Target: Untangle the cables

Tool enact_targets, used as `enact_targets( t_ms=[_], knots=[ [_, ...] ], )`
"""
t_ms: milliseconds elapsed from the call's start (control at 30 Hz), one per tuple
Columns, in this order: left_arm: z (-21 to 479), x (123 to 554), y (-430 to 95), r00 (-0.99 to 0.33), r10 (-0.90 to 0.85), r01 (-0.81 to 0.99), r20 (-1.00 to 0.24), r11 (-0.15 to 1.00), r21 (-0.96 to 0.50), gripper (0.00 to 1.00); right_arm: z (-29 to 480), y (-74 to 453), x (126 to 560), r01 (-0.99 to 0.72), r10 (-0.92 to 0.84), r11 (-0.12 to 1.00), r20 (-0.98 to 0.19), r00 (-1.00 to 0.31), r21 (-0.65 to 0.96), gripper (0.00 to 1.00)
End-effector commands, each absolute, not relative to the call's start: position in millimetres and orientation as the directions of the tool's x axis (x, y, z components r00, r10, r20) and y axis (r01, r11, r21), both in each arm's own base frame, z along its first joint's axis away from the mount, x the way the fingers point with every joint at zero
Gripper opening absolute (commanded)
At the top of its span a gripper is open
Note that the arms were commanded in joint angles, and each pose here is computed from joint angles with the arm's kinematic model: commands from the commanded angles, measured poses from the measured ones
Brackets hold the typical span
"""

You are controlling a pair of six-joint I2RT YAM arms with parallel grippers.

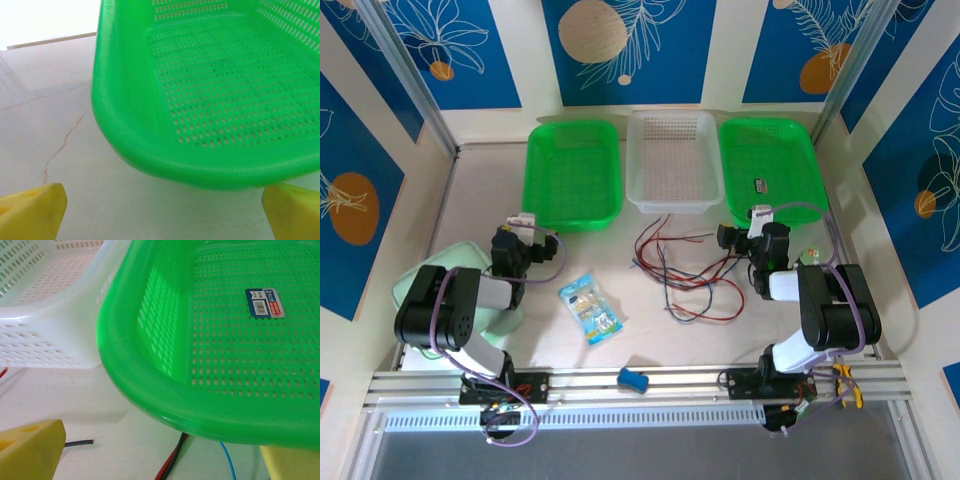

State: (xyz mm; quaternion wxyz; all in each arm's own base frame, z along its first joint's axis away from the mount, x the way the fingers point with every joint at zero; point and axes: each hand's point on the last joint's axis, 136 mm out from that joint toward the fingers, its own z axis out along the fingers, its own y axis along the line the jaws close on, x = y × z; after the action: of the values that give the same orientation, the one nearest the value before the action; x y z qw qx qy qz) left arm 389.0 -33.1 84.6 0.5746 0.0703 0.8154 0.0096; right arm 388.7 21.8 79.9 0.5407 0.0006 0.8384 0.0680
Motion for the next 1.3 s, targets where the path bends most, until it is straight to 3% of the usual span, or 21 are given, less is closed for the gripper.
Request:
enact_targets(
  t_ms=[0,300,633,867,1100,1267],
  knots=[
    [105.5,387.1,-34.1,-0.269,0.149,0.093,-0.952,0.987,0.129,1.0,95.6,21.1,396.2,-0.055,0.077,0.993,-0.925,-0.372,0.104,0.99],
    [124.0,378.2,-31.5,-0.353,0.202,0.077,-0.913,0.979,0.187,1.0,106.5,25.5,394.6,-0.068,0.051,0.994,-0.925,-0.376,0.083,0.99],
    [136.4,359.2,-26.7,-0.453,0.152,0.032,-0.879,0.988,0.154,1.0,117.8,30.4,380.9,-0.063,0.026,0.997,-0.925,-0.38,0.054,0.99],
    [143.7,345.2,-1.4,-0.58,0.12,-0.094,-0.805,0.973,0.213,1.0,126.0,24.2,357.2,0.013,0.069,0.998,-0.92,-0.387,0.069,0.99],
    [160.5,329.2,-9.2,-0.648,-0.007,-0.13,-0.762,0.986,0.101,1.0,150.9,36.6,332.5,-0.012,0.041,0.999,-0.916,-0.399,0.05,0.99],
    [175.3,311.2,-40.9,-0.653,-0.06,-0.089,-0.755,0.996,-0.002,1.0,165.4,40.5,305.0,0.027,0.121,0.992,-0.873,-0.473,0.123,0.99]
  ],
)
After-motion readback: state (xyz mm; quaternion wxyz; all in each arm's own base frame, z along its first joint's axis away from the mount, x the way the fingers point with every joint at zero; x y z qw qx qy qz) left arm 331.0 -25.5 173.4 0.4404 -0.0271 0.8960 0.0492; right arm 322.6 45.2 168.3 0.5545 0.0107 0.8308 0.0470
